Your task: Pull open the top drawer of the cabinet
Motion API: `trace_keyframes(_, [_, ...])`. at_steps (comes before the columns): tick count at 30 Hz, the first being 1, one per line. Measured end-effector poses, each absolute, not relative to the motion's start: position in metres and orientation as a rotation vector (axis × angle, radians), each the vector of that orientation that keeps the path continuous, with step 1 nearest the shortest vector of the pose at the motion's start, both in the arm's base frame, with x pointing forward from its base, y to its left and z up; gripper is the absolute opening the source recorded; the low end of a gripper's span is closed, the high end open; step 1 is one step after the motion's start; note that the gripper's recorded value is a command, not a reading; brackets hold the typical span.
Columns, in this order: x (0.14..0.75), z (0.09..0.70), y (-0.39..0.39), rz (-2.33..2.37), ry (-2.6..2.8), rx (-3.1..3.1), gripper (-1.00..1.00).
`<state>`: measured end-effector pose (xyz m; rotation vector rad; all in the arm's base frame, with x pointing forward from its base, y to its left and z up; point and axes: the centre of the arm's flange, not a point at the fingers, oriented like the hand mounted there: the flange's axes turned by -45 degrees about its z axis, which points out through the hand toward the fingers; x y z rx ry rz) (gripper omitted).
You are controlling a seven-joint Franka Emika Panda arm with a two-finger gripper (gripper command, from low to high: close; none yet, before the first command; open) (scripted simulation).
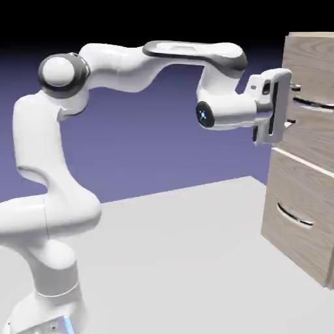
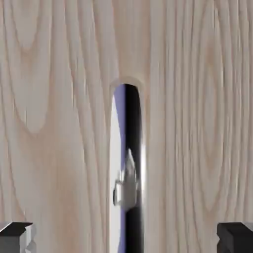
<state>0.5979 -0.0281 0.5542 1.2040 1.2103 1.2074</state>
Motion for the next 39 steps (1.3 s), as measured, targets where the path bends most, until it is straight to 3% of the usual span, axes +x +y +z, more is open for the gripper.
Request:
trace_keyframes(4, [0.624,0.553,-0.029,1.209,1.210,1.207,0.00])
trace_keyframes(5, [0.629,0.552,-0.029,1.210,1.210,1.209,-1.00])
trace_keyframes(22, [0.531,0.552,-0.029,1.210,1.210,1.209,-1.00])
trace_keyframes(35, [0.390,0.552,-0.030,1.210,1.210,1.209,-1.00])
trace_keyframes(36, [0.380,0.552,-0.030,1.210,1.210,1.209,1.00])
trace_keyframes(39, [0.367,0.552,-0.029,1.207,1.211,1.208,1.00])
